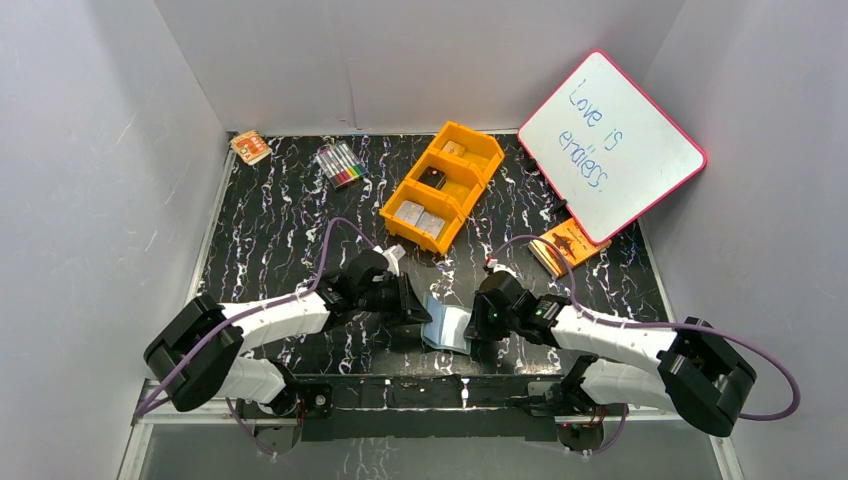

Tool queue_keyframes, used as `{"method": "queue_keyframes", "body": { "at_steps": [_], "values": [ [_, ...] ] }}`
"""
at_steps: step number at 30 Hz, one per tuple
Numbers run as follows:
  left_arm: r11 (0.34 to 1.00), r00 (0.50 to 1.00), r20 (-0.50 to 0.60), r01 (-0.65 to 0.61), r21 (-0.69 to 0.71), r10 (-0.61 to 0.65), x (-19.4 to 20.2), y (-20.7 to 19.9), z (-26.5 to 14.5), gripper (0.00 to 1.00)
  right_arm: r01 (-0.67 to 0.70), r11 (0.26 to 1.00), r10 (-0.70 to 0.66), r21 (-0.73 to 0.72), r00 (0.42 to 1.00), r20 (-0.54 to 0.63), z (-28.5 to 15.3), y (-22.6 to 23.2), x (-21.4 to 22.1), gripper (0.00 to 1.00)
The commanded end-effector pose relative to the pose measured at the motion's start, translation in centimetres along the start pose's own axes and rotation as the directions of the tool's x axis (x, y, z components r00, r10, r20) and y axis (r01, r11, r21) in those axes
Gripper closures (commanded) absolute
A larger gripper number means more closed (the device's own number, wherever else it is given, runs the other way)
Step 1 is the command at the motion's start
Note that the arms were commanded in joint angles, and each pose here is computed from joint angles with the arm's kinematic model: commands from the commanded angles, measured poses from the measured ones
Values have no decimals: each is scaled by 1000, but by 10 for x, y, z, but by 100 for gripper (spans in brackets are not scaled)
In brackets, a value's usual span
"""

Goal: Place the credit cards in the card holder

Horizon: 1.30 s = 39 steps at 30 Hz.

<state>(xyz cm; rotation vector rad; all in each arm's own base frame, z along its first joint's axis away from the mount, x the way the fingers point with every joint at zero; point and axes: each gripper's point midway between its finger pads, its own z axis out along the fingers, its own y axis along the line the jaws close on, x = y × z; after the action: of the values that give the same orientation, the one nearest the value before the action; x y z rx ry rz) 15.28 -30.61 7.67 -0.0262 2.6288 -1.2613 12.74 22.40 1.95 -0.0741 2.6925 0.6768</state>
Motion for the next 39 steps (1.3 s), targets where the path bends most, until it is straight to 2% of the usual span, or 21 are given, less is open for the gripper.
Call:
{"method": "queue_keyframes", "body": {
  "at_steps": [1,4,9,12,16,19,21,24,34,39],
  "values": [
    [994,999,7,-41,104,40,-1,-28,-11,100,7,992,4,125,996,-92,5,-39,31,73],
    [995,999,15,-35,89,34,-3,-29,-14,100,1,994,9,111,996,-83,1,-35,28,68],
    [1000,999,42,-14,-7,15,-9,-23,-24,100,-5,999,7,54,999,-33,-20,-13,11,45],
    [995,999,53,-3,-103,9,-10,-10,-31,100,15,1000,-16,23,1000,21,-39,2,-7,36],
    [980,999,44,9,-200,0,-8,7,-34,100,78,995,-72,-59,992,108,-69,31,-35,34],
    [974,999,47,22,-224,-12,-8,12,-35,100,148,972,-121,-183,981,152,-86,65,-48,34],
    [973,999,50,30,-229,-19,-7,13,-35,100,191,934,-154,-303,978,142,-91,91,-47,34],
    [973,998,50,38,-226,-27,-8,11,-34,100,203,890,-171,-408,979,114,-86,115,-44,34],
    [975,999,29,32,-221,-26,-9,7,-30,100,155,839,-146,-522,988,58,-48,143,-37,34],
    [976,1000,20,24,-218,-21,-8,6,-29,99,128,860,-131,-494,991,29,-29,135,-32,29]
  ]
}}
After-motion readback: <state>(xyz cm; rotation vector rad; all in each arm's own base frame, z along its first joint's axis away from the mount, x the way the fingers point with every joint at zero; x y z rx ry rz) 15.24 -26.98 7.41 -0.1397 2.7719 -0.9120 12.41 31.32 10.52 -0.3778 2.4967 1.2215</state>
